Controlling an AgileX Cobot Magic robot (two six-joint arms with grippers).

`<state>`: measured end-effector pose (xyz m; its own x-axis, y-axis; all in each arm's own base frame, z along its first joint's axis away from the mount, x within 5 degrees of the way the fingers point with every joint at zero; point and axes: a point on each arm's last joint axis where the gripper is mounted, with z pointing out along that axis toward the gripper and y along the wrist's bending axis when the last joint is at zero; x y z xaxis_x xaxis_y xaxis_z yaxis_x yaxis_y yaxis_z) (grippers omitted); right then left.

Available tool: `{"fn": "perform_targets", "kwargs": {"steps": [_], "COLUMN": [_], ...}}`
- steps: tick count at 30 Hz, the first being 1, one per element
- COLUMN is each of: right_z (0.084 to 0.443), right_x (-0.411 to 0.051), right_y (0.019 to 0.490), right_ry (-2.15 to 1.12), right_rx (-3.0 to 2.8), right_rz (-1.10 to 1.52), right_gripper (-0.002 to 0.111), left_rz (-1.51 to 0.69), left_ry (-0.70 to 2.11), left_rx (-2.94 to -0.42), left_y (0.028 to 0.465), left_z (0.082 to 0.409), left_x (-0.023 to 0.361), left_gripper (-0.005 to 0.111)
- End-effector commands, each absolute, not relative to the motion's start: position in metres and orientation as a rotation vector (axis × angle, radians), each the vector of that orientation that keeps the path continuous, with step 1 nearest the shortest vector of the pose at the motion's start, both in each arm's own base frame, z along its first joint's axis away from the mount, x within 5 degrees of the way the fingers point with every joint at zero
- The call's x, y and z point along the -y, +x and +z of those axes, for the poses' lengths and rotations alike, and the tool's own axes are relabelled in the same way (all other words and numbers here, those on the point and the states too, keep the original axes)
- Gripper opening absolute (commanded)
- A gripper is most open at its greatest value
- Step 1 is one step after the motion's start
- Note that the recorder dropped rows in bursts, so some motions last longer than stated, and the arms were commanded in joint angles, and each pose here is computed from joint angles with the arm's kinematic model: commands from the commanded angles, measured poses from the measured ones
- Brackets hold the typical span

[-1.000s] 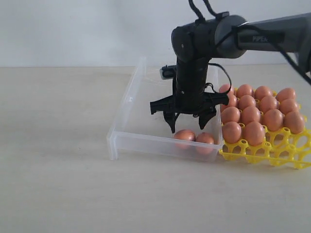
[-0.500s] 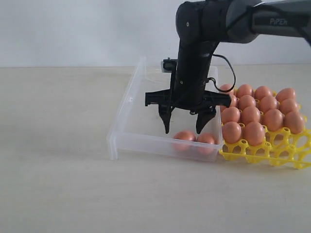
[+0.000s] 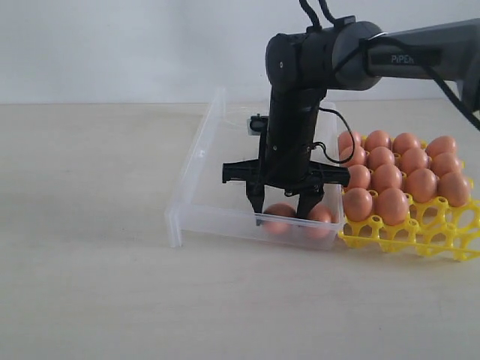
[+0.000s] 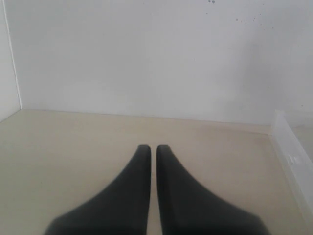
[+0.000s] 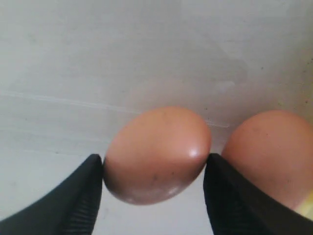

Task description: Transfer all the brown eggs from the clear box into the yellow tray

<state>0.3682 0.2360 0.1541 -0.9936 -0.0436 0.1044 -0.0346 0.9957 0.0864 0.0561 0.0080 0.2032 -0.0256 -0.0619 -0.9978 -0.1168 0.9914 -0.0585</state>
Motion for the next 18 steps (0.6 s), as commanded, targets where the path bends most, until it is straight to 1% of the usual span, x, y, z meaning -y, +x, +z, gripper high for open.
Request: {"fn": "perform_targets", "kwargs": {"steps": [1,3,5,6,10,12,15,17,18], "right_z": [0.145,0.141,0.137,0.133,0.132,0.137,0.149,0.152,0.152], "right_x": [-0.235,-0.236,-0.236,-0.235,-0.231,-0.231,-0.235,-0.241,-0.242], "right_y": [0.371,0.371,0.371,0.372,0.374,0.374,0.374,0.371,0.371], "right_ry": [0.033,0.032,0.035,0.041,0.124,0.206,0.393,0.422,0.389], "right_rx": [3.035,3.028,3.024,3.022,3.066,3.108,3.194,3.215,3.225], "right_rz": [-0.113,-0.106,-0.091,-0.071,0.063,0.167,0.402,0.455,0.428], "right_gripper": [0.039,0.038,0.040,0.042,0.058,0.058,0.057,0.057,0.057], "left_rz": [0.040,0.040,0.040,0.040,0.040,0.040,0.040,0.040,0.040], "left_ry": [-0.139,-0.139,-0.139,-0.139,-0.139,-0.139,-0.139,-0.139,-0.139], "left_rx": [-1.599,-1.599,-1.599,-1.599,-1.599,-1.599,-1.599,-1.599,-1.599], "left_y": [0.056,0.056,0.056,0.056,0.056,0.056,0.056,0.056,0.056], "left_z": [0.202,0.202,0.202,0.202,0.202,0.202,0.202,0.202,0.202], "left_x": [-0.008,-0.008,-0.008,-0.008,-0.008,-0.008,-0.008,-0.008,-0.008], "left_gripper": [0.004,0.004,0.004,0.004,0.004,0.004,0.004,0.004,0.004]}}
